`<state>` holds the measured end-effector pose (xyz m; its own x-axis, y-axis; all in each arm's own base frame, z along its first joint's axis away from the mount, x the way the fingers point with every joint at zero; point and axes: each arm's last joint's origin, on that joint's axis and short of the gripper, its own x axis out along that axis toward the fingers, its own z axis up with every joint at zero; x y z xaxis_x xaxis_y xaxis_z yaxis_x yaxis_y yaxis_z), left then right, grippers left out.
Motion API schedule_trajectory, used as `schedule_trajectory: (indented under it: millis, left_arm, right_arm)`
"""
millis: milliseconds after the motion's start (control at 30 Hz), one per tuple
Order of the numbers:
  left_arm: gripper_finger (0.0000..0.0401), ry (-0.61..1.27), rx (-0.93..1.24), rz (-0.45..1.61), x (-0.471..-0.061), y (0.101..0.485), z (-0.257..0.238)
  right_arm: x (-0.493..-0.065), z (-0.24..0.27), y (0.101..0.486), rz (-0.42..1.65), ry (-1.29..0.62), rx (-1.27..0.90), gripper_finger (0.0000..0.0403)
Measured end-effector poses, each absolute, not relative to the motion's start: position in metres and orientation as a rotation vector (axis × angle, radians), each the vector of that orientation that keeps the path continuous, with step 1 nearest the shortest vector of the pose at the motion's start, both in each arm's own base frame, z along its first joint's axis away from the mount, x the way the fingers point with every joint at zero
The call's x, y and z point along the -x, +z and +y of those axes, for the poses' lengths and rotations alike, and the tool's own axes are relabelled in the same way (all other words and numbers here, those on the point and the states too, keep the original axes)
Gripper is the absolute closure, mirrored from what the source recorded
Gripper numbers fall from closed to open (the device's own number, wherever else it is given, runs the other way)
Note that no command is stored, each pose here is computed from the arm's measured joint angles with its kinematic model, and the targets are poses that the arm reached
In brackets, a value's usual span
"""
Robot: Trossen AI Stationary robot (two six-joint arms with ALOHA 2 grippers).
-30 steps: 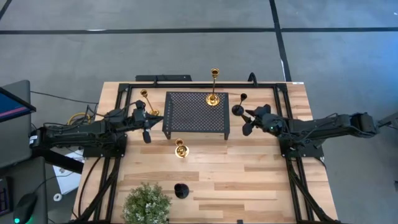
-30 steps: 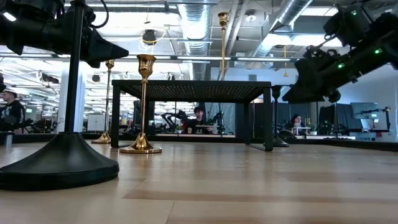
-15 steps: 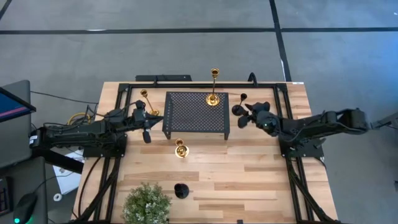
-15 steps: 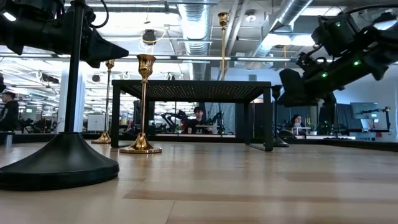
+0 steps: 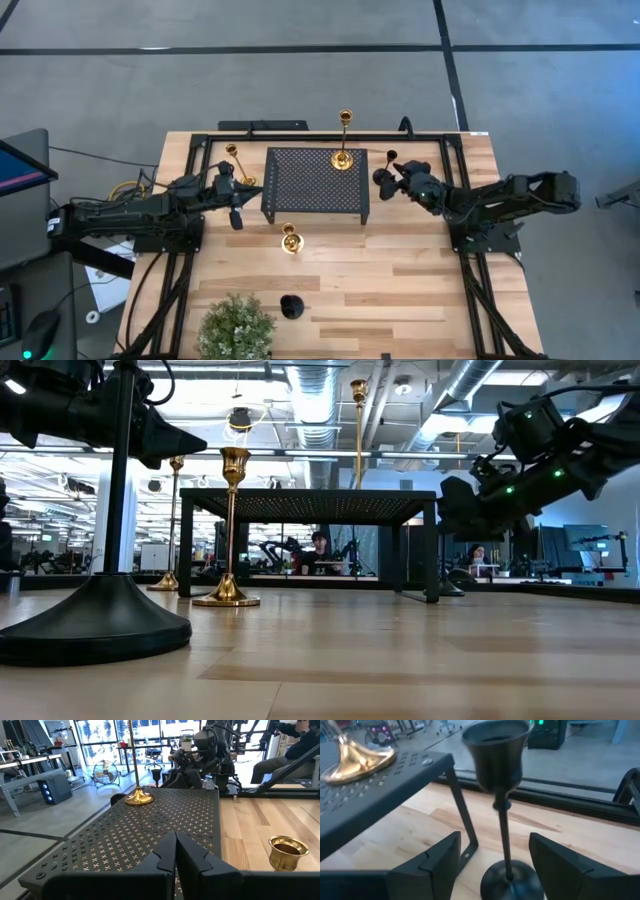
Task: Pick & Place candle stick holders
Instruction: Put the top black candle holder on the shelf
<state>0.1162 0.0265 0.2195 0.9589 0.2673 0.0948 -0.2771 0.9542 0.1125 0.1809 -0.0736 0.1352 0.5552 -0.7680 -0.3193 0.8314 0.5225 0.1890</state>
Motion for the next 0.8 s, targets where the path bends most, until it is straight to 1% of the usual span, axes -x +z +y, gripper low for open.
schedule_trajectory:
  millis: [133,300,400,633,800]
  left_arm:
    - [0.0393,0.277,-0.125,-0.079,-0.116,0.22,0.027]
    - [0.0393,0.276,-0.125,-0.079,-0.116,0.22,0.026]
    - [0.0393,0.277,-0.126,-0.079,-0.116,0.22,0.027]
    - [0.0393,0.277,-0.125,-0.079,-0.116,0.22,0.026]
    - [0.0393,0.277,-0.126,-0.078,-0.116,0.219,0.027]
  right_arm:
    - [-0.183,-0.078,0.135,0.182,-0.982,-0.344,0.0174]
    - [-0.187,-0.083,0.136,0.162,-0.996,-0.348,0.0202]
    - [-0.19,-0.086,0.137,0.157,-1.002,-0.349,0.0234]
    - [-0.192,-0.086,0.141,0.158,-0.994,-0.313,0.0326]
    - [-0.193,-0.083,0.142,0.177,-0.978,-0.272,0.0385]
